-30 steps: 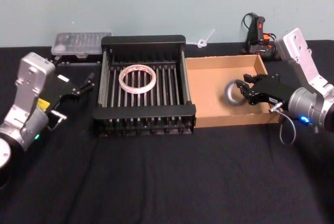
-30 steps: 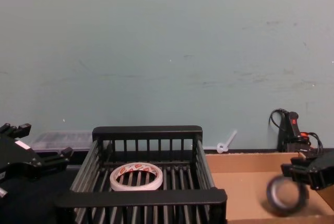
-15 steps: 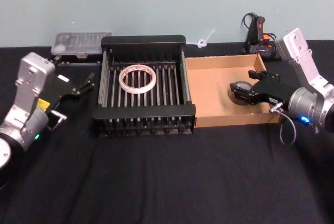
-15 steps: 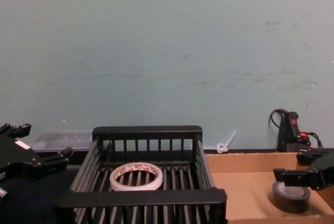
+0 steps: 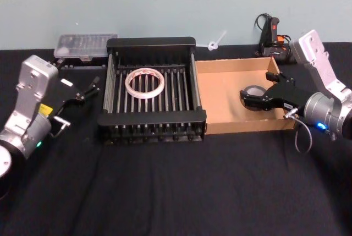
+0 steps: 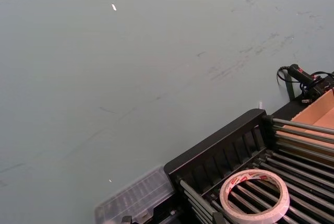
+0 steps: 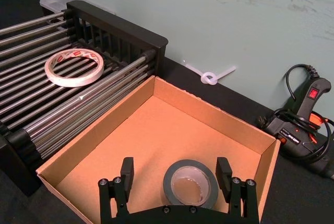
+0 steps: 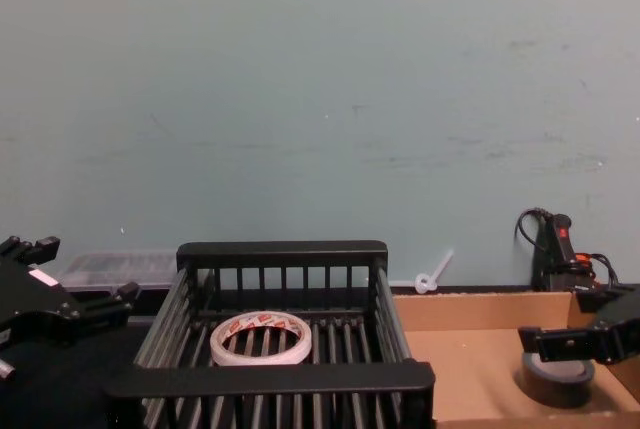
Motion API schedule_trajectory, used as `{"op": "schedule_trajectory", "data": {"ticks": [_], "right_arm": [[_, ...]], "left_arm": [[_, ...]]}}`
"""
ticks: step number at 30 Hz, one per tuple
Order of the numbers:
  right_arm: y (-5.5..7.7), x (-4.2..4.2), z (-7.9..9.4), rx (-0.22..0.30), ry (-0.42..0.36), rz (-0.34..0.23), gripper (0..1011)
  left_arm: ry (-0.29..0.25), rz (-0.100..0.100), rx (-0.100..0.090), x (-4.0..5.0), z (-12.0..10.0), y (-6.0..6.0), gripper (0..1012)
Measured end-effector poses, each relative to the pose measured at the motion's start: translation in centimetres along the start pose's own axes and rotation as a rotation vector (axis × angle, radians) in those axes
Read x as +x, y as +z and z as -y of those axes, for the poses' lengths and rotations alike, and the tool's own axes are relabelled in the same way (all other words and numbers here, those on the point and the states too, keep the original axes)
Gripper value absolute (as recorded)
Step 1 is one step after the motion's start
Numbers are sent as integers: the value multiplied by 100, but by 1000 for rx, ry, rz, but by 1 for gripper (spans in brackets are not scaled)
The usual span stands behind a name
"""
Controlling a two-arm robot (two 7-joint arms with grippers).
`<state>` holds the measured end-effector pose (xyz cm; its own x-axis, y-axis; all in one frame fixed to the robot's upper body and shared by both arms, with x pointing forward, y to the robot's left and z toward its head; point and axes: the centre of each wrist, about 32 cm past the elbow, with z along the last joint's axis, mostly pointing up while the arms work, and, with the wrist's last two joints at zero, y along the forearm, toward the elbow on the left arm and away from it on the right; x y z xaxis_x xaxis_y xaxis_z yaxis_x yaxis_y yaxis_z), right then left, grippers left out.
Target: Pick up the white tape and place it into the black box , Pick up the silver tape and place it into the brown box.
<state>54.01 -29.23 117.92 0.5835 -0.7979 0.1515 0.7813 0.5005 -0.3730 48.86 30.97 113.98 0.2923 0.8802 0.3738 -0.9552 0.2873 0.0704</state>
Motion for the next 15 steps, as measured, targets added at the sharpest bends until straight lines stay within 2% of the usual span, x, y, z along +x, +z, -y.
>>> {"op": "schedule_trajectory", "data": {"ticks": [4, 8, 13, 15], "right_arm": [[0, 0, 0, 0, 0, 0, 1002], [5, -33, 28, 26, -23, 7, 1002], [-50, -176, 82, 120, -147, 51, 1002], [-114, -246, 92, 158, -202, 57, 1002]], "left_arm": [[0, 0, 0, 0, 0, 0, 1001], [0, 0, 0, 0, 0, 0, 1001], [0, 0, 0, 0, 0, 0, 1002], [0, 0, 0, 0, 0, 0, 1001]]}}
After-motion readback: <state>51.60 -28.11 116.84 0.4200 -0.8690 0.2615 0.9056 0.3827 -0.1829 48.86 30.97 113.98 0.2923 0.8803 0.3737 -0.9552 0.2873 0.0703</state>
